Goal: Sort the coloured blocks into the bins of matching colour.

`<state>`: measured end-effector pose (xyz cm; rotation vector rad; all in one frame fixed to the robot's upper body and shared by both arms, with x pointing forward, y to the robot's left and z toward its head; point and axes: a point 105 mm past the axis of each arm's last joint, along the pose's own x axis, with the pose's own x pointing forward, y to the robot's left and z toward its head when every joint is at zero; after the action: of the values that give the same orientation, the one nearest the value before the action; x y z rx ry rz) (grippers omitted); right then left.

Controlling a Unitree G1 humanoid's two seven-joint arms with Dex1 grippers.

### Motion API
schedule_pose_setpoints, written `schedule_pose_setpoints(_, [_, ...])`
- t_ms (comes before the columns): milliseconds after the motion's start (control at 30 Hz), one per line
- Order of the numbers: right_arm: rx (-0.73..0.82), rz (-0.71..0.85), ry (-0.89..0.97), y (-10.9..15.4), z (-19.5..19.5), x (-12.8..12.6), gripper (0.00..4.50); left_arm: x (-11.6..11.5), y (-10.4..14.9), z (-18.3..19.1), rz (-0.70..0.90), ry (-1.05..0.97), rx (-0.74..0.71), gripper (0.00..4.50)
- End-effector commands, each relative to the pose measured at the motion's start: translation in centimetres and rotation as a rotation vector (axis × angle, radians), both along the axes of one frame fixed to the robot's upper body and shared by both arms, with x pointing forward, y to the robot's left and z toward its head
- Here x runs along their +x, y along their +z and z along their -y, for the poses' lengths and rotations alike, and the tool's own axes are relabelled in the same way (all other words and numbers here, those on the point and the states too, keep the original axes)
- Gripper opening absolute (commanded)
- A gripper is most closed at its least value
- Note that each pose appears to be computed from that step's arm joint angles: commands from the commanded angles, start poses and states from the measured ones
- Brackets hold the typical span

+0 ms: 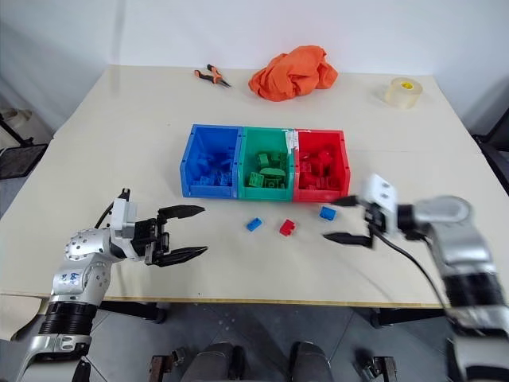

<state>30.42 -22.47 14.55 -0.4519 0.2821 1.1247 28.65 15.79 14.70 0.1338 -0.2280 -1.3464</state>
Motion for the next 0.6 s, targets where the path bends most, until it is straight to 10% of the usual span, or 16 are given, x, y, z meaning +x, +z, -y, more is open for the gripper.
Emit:
schedule_pose_setpoints(33, [-0.023, 0.016, -0.090, 1.2, 3.0, -1.7, 4.47, -0.1, 0.5, -0.5, 0.030, 0.000, 0.006, 4.50])
schedule_pose_setpoints(600, [0.111, 0.008, -0.301, -1.8, 0.6, 3.3, 4.47, -0.1, 0.9, -0.2, 0.034, -0.005, 0.010, 4.50])
